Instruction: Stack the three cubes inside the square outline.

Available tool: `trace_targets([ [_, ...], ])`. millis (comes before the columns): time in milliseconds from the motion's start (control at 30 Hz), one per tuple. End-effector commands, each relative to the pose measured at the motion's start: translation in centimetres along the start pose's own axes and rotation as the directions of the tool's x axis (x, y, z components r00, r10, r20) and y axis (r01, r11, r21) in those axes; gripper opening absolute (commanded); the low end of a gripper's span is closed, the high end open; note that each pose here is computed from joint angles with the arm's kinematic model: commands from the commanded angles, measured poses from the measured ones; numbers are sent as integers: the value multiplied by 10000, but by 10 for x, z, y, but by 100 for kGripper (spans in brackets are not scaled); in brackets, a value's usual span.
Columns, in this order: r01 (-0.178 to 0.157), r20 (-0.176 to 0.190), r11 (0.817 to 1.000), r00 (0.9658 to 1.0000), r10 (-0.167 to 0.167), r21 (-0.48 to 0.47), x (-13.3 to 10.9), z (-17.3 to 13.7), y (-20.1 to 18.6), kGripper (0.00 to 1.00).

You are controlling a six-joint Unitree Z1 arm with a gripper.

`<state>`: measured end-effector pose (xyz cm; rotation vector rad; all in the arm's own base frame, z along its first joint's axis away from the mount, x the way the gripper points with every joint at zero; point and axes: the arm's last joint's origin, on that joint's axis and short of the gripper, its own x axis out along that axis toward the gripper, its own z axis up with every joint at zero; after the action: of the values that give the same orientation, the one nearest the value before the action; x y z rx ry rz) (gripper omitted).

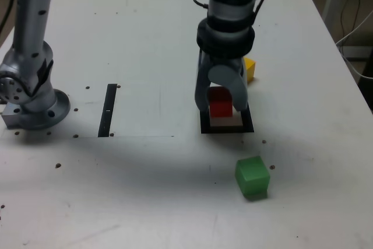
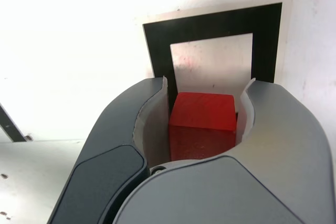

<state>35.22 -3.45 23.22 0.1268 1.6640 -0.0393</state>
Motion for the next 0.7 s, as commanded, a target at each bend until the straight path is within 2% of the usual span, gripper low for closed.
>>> trace_targets([
  [0,-27,-77,10000,10000,26,-26,6,5,-1,32],
  [200,-43,-231,10000,9997,42,-73,14,8,0,32],
  [267,-45,-269,9999,9996,42,-96,16,8,1,35],
  [300,-43,-291,9999,9996,40,-113,17,8,2,41],
  [467,-34,-398,9998,9992,26,-201,22,7,6,92],
  [533,-33,-402,9997,9992,23,-238,23,5,7,99],
  [667,-54,-291,9996,9996,46,-291,23,2,9,100],
])
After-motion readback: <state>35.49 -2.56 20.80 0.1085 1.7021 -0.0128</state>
